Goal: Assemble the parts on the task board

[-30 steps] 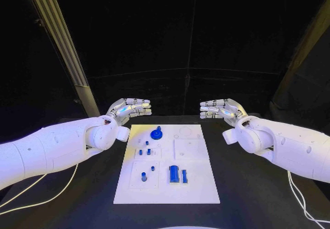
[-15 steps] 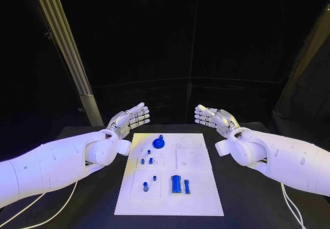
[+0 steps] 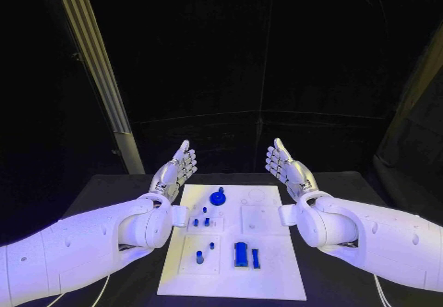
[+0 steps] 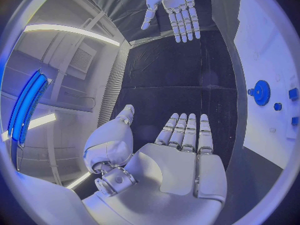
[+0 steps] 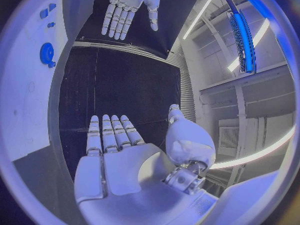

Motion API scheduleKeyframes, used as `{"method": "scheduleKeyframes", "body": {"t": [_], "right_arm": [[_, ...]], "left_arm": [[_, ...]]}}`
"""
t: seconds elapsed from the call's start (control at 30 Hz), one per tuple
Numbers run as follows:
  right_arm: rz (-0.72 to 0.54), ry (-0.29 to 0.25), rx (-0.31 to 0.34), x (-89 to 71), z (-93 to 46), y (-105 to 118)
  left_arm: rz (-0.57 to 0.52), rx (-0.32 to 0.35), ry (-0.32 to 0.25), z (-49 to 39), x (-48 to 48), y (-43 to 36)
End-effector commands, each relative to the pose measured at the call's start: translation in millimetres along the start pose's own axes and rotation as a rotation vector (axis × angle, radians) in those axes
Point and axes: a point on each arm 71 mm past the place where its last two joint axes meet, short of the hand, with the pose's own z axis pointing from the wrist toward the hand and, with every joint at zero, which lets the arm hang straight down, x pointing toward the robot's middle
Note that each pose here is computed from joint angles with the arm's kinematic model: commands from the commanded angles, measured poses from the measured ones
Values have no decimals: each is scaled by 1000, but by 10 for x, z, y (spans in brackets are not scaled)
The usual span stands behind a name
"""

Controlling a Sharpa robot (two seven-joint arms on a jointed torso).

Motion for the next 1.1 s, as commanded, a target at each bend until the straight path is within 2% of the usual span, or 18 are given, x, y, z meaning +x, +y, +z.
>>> {"method": "scheduleKeyframes", "body": {"t": [0.03,0.2,1.1], "right_arm": [[-12,-119,-26,-52,-34,40],[-12,-121,-25,-50,-38,41],[-12,-121,-25,-50,-38,41]], "left_arm": [[91,74,-117,-49,-22,-74],[96,80,-130,-77,3,-84],[96,80,-130,-77,3,-84]]}}
